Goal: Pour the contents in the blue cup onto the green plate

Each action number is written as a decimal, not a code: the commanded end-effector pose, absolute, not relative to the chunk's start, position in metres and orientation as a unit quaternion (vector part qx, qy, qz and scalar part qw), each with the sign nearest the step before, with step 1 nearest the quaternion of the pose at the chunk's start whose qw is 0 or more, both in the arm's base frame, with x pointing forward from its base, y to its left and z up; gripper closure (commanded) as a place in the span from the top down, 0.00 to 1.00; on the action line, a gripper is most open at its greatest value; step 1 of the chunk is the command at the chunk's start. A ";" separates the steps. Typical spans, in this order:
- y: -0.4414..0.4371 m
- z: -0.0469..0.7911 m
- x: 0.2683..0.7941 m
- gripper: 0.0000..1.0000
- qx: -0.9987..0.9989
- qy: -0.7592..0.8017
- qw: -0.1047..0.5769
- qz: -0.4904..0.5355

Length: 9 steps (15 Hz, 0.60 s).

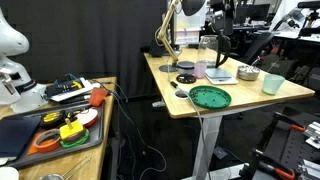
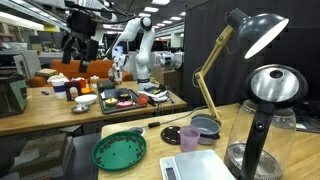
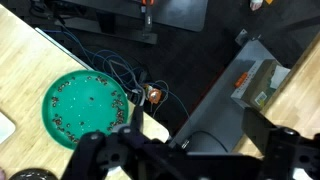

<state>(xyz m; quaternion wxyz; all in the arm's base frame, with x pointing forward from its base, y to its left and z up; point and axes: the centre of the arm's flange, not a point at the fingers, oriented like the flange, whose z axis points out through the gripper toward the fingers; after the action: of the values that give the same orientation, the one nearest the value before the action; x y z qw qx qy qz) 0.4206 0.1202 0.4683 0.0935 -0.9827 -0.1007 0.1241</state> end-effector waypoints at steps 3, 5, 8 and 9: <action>0.112 0.469 0.419 1.00 -0.985 -0.098 0.108 0.095; 0.101 0.472 0.416 1.00 -0.987 -0.086 0.114 0.068; 0.071 0.479 0.404 1.00 -0.988 -0.058 0.140 0.021; 0.059 0.480 0.398 1.00 -0.988 -0.046 0.151 0.010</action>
<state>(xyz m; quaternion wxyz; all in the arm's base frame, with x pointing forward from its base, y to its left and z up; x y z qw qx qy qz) 0.4207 0.0843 0.4793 0.1172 -0.9896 -0.0632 0.0543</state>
